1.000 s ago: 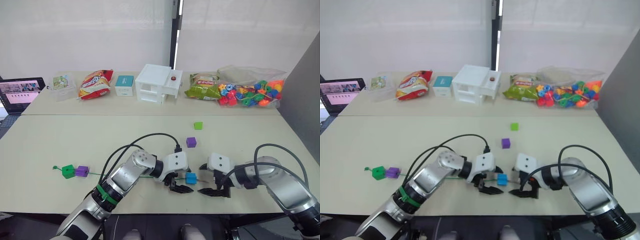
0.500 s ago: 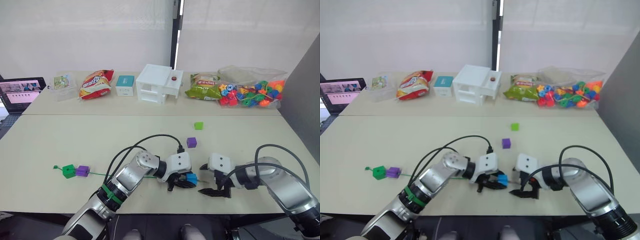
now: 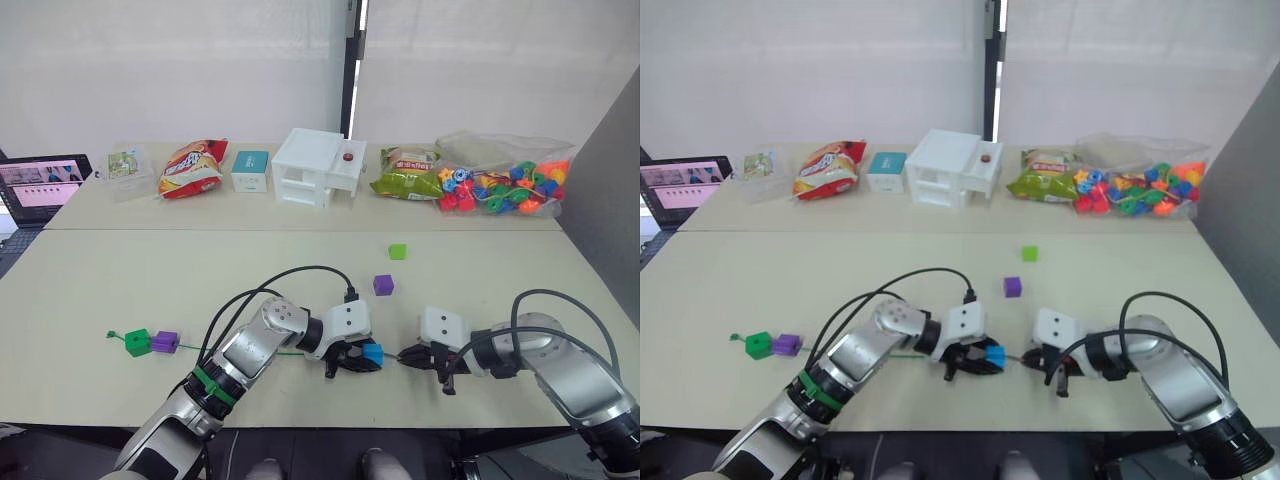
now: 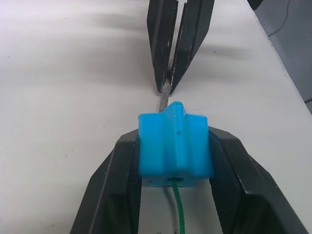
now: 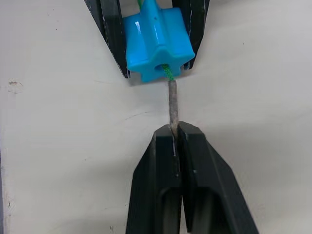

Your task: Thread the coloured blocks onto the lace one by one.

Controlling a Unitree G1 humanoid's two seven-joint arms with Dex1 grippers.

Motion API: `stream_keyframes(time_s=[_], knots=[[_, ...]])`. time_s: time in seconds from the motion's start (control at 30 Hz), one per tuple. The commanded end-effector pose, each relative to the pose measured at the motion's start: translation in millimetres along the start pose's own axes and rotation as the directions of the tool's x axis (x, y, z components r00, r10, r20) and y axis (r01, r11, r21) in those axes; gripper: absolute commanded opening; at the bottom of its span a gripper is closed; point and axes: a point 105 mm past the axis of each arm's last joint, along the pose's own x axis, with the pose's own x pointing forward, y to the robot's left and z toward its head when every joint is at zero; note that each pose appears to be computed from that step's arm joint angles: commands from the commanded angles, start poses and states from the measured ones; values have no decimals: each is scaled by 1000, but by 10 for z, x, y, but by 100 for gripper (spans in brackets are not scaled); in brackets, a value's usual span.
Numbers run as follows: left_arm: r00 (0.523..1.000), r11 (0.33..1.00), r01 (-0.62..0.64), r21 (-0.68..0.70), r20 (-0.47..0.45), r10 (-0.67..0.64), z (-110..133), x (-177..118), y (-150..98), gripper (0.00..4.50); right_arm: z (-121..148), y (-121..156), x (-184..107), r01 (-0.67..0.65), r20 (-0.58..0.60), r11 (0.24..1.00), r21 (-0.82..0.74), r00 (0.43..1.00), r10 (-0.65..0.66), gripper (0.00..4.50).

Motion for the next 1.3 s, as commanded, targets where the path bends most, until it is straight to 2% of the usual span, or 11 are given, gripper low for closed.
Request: stream_keyframes(time_s=[0.03, 0.07, 0.27, 0.43, 0.53, 0.6, 0.63, 0.8, 1.03, 1.1, 1.3], knots=[[998, 999, -42, -6, 43, 42, 83, -209, 19, 137, 120, -52, -48, 4, 32, 998, -66, 999, -2, 0], [998, 999, -50, -15, 40, 51, 65, -253, 20, 137, 147, -59, -47, 4, 42, 997, -73, 999, -1, 0], [987, 990, -134, -46, -92, 129, -339, -1037, -57, 137, 275, -87, -56, -11, 43, 992, -128, 999, 16, 0], [947, 971, -217, -96, -261, 186, -753, -1914, -159, 137, 326, -92, -67, -22, 37, 990, -140, 999, 27, 0], [887, 960, -269, -74, -409, 217, -1043, -2335, -214, 137, 336, -100, -69, -23, 40, 990, -142, 999, 29, 0], [813, 953, -300, -41, -533, 233, -1280, -2670, -260, 137, 312, -116, -65, -23, 35, 990, -142, 999, 29, 0], [792, 944, -329, -38, -555, 253, -1338, -2802, -261, 137, 299, -130, -63, -22, 33, 990, -141, 999, 27, 0], [771, 918, -396, 2, -543, 334, -1380, -2987, -184, 137, 303, -162, -54, -22, 36, 990, -142, 999, 28, 0], [831, 921, -389, -18, -437, 343, -1214, -2817, -153, 137, 361, -160, -4, -34, 56, 988, -151, 997, 43, 0], [857, 919, -387, -71, -394, 331, -1100, -2821, -163, 240, 373, -165, 4, -35, 59, 988, -151, 997, 44, 0], [866, 923, -381, -50, -368, 338, -824, -2846, -95, 433, 398, -140, 27, -43, 62, 988, -147, 997, 52, 0]])
